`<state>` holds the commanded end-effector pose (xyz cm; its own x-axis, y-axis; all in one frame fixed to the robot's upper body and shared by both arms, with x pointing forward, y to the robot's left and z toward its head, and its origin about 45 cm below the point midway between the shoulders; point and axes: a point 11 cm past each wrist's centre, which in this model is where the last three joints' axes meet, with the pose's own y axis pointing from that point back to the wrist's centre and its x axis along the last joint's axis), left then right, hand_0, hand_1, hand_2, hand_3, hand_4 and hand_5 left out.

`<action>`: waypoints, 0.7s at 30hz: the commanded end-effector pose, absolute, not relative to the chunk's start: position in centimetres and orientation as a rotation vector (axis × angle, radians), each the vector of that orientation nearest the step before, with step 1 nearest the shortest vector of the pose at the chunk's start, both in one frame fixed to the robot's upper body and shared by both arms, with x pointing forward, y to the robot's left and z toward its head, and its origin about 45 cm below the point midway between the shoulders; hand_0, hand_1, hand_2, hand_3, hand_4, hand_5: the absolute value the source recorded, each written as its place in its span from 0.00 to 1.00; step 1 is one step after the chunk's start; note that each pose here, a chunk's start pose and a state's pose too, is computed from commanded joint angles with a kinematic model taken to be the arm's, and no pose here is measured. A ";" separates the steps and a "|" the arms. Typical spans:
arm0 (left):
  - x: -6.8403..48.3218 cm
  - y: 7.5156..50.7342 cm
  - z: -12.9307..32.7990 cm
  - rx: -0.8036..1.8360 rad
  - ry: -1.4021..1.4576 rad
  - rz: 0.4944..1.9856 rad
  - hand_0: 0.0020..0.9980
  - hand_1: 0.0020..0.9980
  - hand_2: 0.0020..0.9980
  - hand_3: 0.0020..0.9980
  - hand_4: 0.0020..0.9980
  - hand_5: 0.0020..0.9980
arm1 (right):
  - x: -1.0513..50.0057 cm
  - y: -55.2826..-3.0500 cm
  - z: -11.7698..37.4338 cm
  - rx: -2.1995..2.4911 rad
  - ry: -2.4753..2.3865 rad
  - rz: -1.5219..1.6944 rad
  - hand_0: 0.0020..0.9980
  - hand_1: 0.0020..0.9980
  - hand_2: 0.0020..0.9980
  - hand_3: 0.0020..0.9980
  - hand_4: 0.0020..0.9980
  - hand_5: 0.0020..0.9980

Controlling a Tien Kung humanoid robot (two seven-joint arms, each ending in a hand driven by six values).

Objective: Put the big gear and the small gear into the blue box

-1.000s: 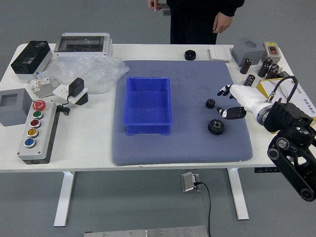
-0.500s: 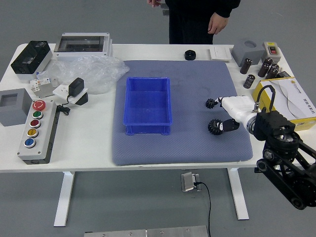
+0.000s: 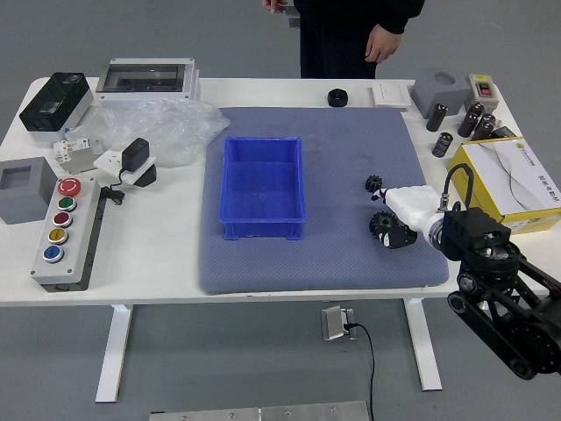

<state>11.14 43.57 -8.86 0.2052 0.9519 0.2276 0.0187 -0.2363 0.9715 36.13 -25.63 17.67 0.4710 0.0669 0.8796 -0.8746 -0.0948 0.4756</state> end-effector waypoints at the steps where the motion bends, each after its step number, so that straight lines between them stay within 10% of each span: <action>1: 11.2 43.6 -8.9 1.501 0.966 1.201 0.83 0.79 0.78 0.76 0.66 0.38 | 36.1 -25.7 17.6 1.450 -0.753 0.928 0.81 0.74 0.82 0.90 0.66 0.26; 21: 11.3 43.4 -8.9 1.502 0.961 1.194 0.83 0.79 0.78 0.76 0.67 0.38 | 36.2 -26.0 16.4 1.440 -0.728 0.895 0.82 0.74 0.83 0.88 0.68 0.28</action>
<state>11.26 43.44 -8.87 0.2123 0.9508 0.2257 0.0170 -0.2345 0.9720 36.19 -26.03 16.41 0.5033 0.0755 0.8608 -0.8582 -0.0731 0.5081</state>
